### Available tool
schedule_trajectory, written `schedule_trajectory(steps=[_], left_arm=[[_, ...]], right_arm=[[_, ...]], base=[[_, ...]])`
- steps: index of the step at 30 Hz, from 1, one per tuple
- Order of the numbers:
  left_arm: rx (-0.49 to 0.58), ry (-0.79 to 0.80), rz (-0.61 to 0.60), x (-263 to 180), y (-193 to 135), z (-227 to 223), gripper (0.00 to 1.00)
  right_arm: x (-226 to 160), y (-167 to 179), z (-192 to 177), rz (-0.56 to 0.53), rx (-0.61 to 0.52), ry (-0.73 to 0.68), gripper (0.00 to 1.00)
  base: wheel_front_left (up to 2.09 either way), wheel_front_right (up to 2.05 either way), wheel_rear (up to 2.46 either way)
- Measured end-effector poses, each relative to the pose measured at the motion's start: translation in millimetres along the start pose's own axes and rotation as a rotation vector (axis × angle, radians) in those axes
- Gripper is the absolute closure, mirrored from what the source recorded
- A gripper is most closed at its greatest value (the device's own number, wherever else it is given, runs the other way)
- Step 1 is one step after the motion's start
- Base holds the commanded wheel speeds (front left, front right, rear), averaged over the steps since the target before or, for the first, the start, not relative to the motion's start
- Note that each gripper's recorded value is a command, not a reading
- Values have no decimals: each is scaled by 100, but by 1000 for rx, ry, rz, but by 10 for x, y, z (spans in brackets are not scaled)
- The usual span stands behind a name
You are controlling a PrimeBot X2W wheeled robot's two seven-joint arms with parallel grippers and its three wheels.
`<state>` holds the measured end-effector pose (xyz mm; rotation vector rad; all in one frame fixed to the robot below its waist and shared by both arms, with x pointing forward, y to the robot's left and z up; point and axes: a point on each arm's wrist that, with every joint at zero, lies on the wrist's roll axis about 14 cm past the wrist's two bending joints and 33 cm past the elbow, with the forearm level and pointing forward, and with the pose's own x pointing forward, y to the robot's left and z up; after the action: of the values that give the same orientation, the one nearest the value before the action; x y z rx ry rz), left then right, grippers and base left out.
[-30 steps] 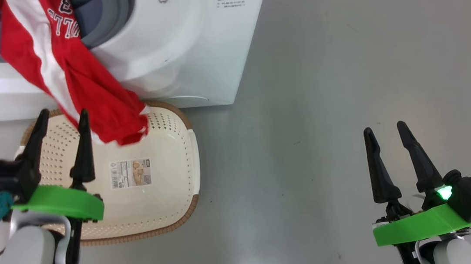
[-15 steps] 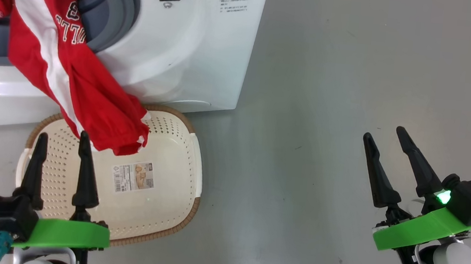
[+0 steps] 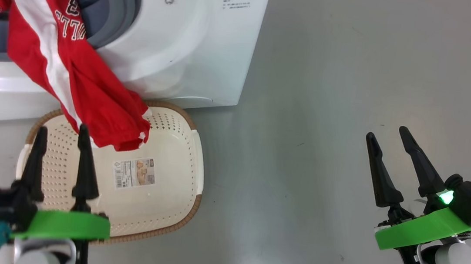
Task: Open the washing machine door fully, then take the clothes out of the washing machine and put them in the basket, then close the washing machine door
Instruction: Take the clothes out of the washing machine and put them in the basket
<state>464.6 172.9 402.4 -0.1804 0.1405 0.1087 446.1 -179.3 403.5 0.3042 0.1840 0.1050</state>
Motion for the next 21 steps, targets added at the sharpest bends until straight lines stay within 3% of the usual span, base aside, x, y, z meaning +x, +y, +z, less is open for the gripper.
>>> schedule_trajectory(steps=[10,21], left_arm=[[-2,-1,-16,569,3,1,0],[32,176,-5,898,33,-514,0]], right_arm=[[37,-5,-82,-3,9,16,0],[33,-99,-106,-36,12,19,0]], base=[[0,0,0],[0,0,0]])
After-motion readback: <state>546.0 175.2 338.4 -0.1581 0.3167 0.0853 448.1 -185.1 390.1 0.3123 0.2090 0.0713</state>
